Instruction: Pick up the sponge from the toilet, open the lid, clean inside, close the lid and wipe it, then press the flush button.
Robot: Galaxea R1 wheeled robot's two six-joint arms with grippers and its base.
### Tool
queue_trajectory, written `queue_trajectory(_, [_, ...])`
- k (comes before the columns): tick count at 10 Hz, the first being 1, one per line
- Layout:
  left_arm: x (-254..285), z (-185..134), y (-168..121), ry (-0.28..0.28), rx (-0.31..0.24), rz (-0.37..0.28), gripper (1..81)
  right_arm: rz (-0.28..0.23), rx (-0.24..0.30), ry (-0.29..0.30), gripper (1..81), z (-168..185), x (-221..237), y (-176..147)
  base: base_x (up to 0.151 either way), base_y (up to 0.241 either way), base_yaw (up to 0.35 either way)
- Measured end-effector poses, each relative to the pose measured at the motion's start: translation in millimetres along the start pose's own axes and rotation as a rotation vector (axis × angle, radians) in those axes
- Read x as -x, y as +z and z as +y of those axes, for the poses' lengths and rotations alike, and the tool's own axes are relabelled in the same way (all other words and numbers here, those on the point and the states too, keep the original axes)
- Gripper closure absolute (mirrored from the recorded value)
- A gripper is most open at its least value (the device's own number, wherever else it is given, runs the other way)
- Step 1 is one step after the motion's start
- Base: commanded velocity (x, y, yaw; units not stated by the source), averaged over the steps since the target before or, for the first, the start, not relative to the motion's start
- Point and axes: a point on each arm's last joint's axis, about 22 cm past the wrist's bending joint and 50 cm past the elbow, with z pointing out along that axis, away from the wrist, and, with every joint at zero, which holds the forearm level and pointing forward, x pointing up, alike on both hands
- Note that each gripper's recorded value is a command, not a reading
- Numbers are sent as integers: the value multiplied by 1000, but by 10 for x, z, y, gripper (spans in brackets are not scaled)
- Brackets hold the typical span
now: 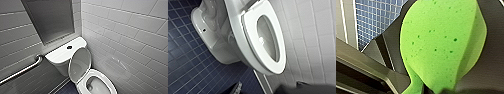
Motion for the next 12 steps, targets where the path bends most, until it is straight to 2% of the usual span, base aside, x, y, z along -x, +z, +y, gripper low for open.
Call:
queue_trajectory(2, [949,-262,-73,59,-89,-151,10,0,-2,-10,811,1,-2,-5,0,0,0])
queue_trajectory(4, [1716,-408,-230,64,-136,-258,10,3,4,-14,811,44,-23,-34,0,0,0])
queue_trajectory(6, [2360,-417,-299,46,-145,-340,10,3,3,-16,811,40,-25,-31,0,0,0])
queue_trajectory(7, [2597,-433,-276,40,-146,-366,10,3,2,-21,811,40,-25,-33,0,0,0])
queue_trajectory(9, [2868,-545,-305,39,-190,-407,10,0,-7,-28,811,0,-15,-32,0,0,0])
queue_trajectory(11, [2956,-728,-361,93,-286,-465,10,0,-12,-32,811,-3,-29,-73,0,0,0])
queue_trajectory(12, [3043,-698,-345,127,-296,-510,10,1,-10,-33,811,13,-38,-85,0,0,0])
